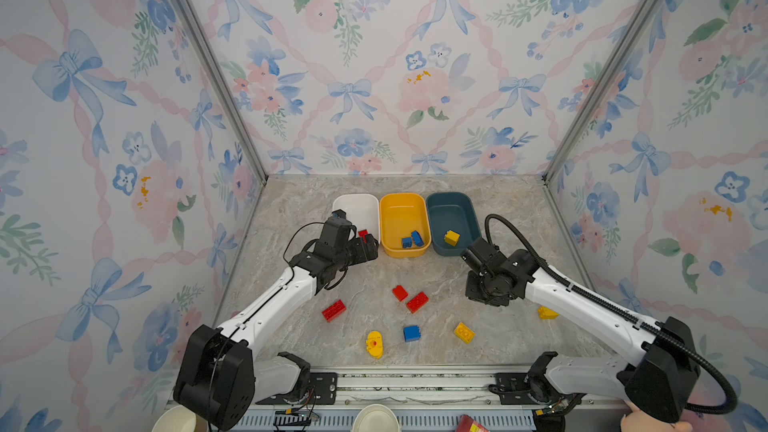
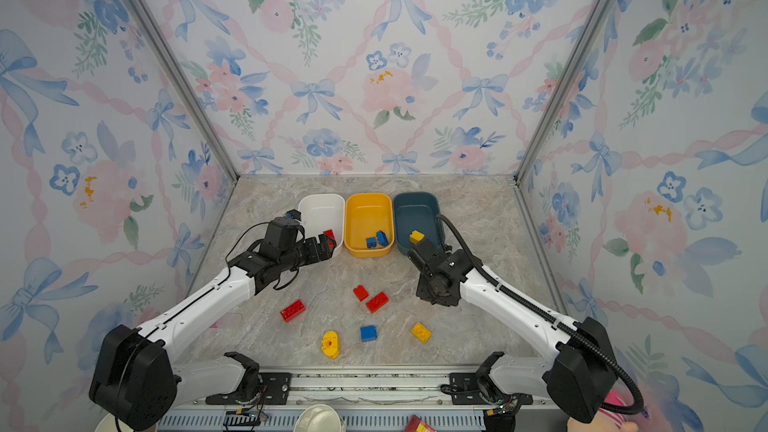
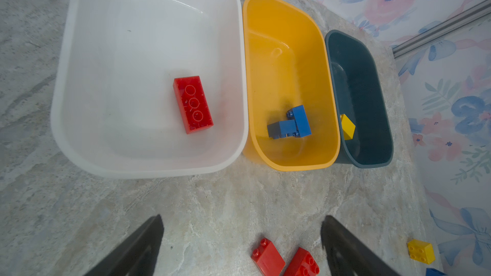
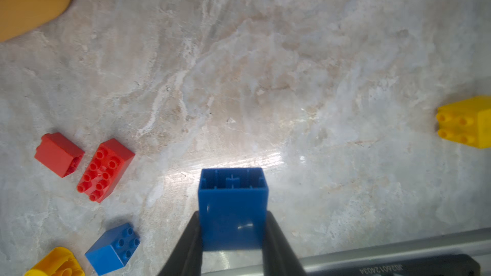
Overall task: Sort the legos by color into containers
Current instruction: 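Carry the blue brick with the right gripper into the yellow bin and release, then grasp the long red brick with the left gripper while the right gripper withdraws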
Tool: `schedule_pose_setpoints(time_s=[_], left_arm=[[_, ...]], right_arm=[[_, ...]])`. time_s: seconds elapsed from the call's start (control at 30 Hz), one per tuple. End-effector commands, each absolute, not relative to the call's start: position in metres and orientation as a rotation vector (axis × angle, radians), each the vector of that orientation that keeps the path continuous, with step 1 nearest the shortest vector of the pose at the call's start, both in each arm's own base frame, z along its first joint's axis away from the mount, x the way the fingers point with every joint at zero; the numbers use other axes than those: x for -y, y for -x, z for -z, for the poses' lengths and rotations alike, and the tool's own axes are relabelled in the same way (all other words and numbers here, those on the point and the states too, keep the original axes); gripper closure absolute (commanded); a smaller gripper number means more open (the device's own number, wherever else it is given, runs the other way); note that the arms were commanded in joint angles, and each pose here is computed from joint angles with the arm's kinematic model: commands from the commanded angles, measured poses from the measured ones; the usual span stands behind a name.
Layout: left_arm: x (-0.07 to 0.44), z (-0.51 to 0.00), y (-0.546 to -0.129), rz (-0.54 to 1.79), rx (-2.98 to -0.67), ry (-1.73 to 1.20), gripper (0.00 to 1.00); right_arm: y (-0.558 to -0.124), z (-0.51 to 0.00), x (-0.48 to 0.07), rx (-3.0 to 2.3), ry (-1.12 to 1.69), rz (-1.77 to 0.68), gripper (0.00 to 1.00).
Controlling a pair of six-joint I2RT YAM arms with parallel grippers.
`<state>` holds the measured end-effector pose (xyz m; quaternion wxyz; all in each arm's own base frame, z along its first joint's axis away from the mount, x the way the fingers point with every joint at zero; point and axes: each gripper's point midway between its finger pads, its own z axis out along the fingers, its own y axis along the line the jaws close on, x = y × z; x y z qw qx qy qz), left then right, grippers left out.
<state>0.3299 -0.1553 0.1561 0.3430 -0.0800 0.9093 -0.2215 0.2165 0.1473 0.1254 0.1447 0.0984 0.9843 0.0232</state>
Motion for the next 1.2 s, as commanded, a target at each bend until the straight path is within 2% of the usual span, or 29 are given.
schedule_pose_setpoints(time_s=[0.0,0.3,0.57,0.8,0.9,1.03,1.17], left_arm=[[0.147,-0.151,-0.324,0.557,-2.371,0.239,0.05],[0.142,-0.144,-0.317,0.543,-2.376,0.248,0.04],[0.136,-0.138,-0.307,0.538,-2.374,0.272,0.04],[0.126,-0.125,-0.296,0.505,-2.389,0.306,0.04],[0.118,-0.120,-0.292,0.479,-2.387,0.359,0.04],[0.109,-0.115,-0.286,0.440,-2.407,0.426,0.04],[0.100,-0.115,-0.282,0.385,-2.423,0.467,0.05]], right_arm=[[-0.239,-0.142,-0.156,-2.811,-0.127,-0.026,0.76],[-0.315,-0.161,-0.223,-2.740,0.108,-0.168,0.77],[-0.389,-0.142,-0.284,-2.698,0.235,-0.226,0.77],[-0.427,-0.120,-0.304,-2.717,0.257,-0.252,0.76],[-0.433,-0.113,-0.307,-2.730,0.266,-0.254,0.70],[-0.436,-0.112,-0.309,-2.733,0.278,-0.252,0.53],[-0.435,-0.116,-0.310,-2.727,0.280,-0.268,0.44]])
